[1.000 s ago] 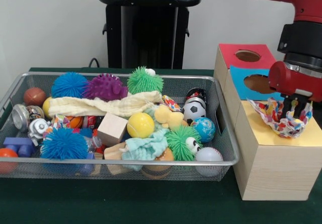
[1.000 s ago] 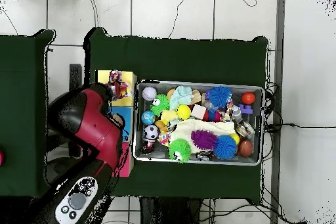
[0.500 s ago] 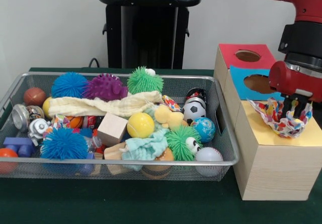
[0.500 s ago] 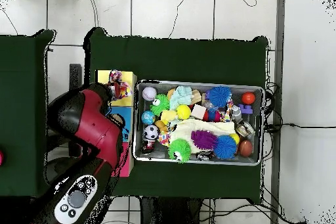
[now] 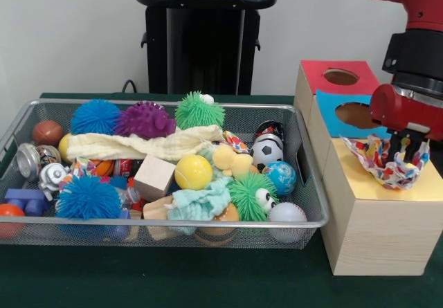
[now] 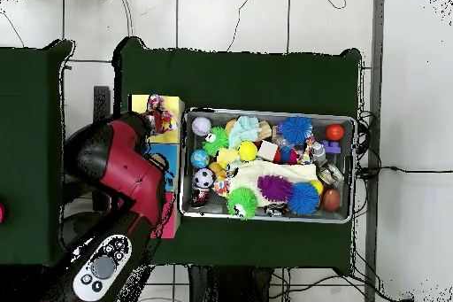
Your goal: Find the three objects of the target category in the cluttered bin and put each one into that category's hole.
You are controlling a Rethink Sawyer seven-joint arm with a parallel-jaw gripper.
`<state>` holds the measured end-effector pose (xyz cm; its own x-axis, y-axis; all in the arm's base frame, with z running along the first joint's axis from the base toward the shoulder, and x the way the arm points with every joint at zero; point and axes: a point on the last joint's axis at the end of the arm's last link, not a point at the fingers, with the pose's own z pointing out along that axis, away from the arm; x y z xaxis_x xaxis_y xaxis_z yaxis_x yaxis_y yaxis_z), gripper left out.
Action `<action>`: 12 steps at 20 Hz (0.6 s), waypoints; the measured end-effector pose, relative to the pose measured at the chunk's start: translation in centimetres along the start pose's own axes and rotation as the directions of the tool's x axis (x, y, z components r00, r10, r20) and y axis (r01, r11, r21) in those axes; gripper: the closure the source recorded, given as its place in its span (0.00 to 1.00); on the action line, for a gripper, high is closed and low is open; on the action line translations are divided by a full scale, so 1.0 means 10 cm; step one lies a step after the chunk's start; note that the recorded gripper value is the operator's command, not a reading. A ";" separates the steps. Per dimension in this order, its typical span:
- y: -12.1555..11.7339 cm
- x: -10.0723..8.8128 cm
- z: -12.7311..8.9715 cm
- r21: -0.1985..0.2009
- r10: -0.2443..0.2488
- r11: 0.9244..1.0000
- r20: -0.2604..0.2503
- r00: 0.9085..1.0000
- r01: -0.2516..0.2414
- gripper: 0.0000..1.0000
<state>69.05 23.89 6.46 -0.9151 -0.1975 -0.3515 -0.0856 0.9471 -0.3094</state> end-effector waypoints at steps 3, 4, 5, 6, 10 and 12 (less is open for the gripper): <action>-0.01 0.00 0.00 -0.004 -0.005 1.000 -0.001 1.000 0.005 1.00; -0.01 -0.01 0.00 -0.007 -0.005 1.000 -0.002 1.000 0.005 1.00; -0.01 -0.01 0.00 -0.009 -0.004 1.000 -0.002 1.000 0.004 1.00; -0.02 -0.01 0.00 -0.014 -0.003 1.000 -0.004 1.000 0.003 1.00; -0.04 -0.02 0.01 -0.026 -0.011 1.000 -0.007 1.000 0.011 1.00; -0.04 -0.02 0.00 -0.031 -0.013 0.999 -0.009 1.000 0.012 1.00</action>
<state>69.29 23.54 6.62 -0.9174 -0.2071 -0.3398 -0.1091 0.9521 -0.2858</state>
